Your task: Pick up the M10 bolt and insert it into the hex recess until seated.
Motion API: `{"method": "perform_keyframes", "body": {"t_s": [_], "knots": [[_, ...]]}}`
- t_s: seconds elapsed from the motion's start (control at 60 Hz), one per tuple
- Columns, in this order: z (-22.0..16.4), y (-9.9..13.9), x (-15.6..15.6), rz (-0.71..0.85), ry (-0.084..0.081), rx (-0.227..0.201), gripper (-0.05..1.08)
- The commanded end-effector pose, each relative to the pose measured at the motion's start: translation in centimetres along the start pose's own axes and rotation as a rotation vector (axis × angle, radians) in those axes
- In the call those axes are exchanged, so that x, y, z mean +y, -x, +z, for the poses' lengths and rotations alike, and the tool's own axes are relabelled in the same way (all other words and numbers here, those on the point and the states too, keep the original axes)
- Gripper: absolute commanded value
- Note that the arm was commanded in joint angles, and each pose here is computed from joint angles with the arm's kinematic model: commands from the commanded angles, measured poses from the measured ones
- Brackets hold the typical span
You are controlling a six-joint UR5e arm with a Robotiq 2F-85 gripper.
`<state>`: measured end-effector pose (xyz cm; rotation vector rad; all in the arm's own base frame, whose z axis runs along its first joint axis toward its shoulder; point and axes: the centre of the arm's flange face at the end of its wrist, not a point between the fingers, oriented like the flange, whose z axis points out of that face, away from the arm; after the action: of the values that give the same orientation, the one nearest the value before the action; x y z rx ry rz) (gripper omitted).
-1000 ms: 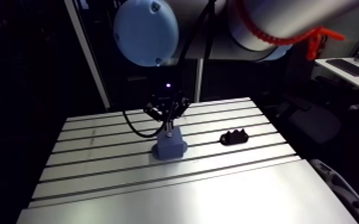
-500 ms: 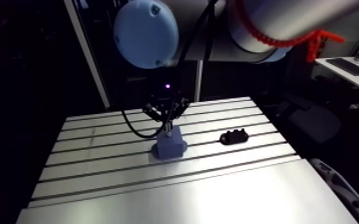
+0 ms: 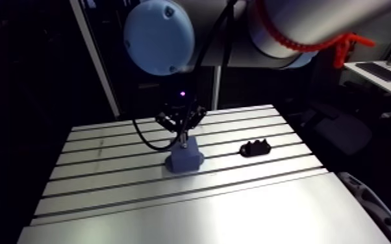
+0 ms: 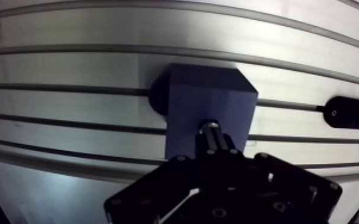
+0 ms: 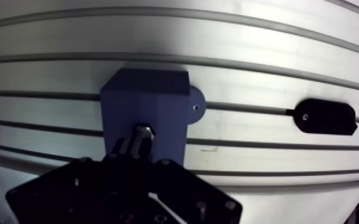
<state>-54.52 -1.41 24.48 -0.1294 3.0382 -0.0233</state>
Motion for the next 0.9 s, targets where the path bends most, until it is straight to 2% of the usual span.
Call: {"method": "perform_keyframes", "body": {"t_s": [0.017,0.9], "knots": [[-0.05,-0.16,-0.01,-0.002,0.002,0.006,1.08],[0.88,-0.06,0.13,-0.013,-0.001,-0.007,1.08]]}}
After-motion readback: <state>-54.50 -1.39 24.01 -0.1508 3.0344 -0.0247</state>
